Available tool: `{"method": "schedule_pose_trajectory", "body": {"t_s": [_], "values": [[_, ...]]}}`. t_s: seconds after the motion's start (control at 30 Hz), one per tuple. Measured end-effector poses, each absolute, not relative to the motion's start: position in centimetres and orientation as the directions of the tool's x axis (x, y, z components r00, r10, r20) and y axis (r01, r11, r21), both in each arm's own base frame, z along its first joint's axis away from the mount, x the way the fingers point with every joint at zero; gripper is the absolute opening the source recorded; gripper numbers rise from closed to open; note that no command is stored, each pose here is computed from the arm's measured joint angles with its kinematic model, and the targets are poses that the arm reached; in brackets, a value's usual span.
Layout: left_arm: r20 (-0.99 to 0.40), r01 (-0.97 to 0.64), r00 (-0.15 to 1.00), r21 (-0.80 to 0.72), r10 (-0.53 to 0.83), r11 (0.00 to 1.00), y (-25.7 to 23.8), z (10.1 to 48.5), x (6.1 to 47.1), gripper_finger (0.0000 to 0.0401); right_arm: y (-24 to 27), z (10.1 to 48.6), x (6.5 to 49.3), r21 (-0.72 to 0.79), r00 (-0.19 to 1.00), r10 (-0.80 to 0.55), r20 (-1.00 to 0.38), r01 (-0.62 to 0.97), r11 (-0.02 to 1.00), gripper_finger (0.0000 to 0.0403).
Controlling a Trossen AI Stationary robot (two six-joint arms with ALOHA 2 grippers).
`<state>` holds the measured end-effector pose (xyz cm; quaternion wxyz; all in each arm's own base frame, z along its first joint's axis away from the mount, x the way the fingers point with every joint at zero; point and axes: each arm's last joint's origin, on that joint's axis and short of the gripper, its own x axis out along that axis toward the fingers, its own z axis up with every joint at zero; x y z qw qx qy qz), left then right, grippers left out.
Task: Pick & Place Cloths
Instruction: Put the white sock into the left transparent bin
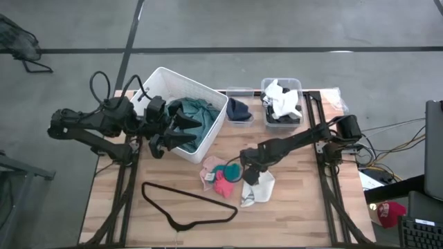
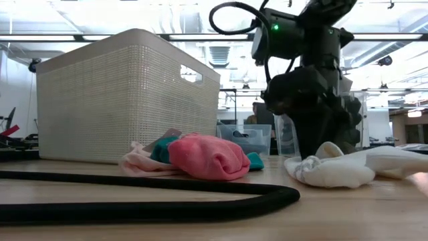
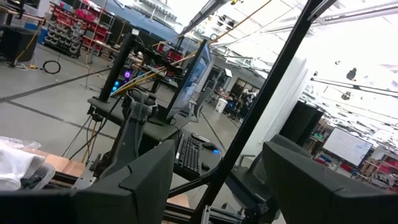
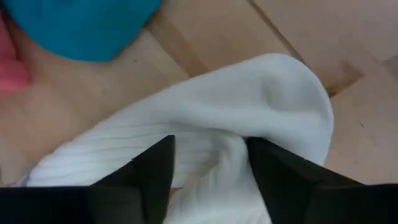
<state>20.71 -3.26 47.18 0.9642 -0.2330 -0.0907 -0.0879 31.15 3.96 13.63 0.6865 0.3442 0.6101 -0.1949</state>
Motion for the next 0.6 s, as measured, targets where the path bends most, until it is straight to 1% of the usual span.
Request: {"method": "schedule_pose_trajectory", "body": {"t_s": [0.1, 0.23, 0.27, 0.33, 0.43, 0.53, 0.6], "values": [[0.215, 0.212, 0.968, -0.436, -0.127, 0.874, -3.3, 47.2, 20.7, 0.0250, 3.7, 13.8, 31.3, 0.234, 0.181, 0.151, -0.972, 0.690, 0.685, 0.0142], [0.215, 0.211, 0.968, -0.437, -0.126, 0.875, -3.2, 47.2, 20.7, 0.0250, 3.3, 14.6, 32.3, 0.262, 0.221, 0.151, -0.964, 0.659, 0.705, 0.0037], [0.215, 0.211, 0.969, -0.437, -0.126, 0.875, -3.2, 47.2, 20.7, 0.0250, 3.2, 15.0, 32.6, 0.272, 0.236, 0.151, -0.960, 0.650, 0.710, 0.0024], [0.215, 0.211, 0.968, -0.437, -0.126, 0.875, -3.2, 47.2, 20.7, 0.0250, 2.7, 15.9, 33.3, 0.294, 0.271, 0.150, -0.951, 0.641, 0.709, 0.0017], [0.212, 0.210, 0.969, -0.438, -0.126, 0.874, -3.2, 47.1, 20.7, 0.0250, 2.2, 17.4, 34.1, 0.297, 0.285, 0.143, -0.948, 0.628, 0.719, 0.0011], [0.208, 0.209, 0.970, -0.443, -0.127, 0.872, -3.2, 47.1, 20.7, 0.0250, 2.0, 19.9, 35.1, 0.319, 0.330, 0.139, -0.934, 0.592, 0.740, 0.0011], [0.204, 0.207, 0.971, -0.444, -0.127, 0.872, -3.2, 47.1, 20.8, 0.0250, 1.9, 21.6, 35.5, 0.299, 0.336, 0.112, -0.935, 0.579, 0.759, 0.0010]]}}
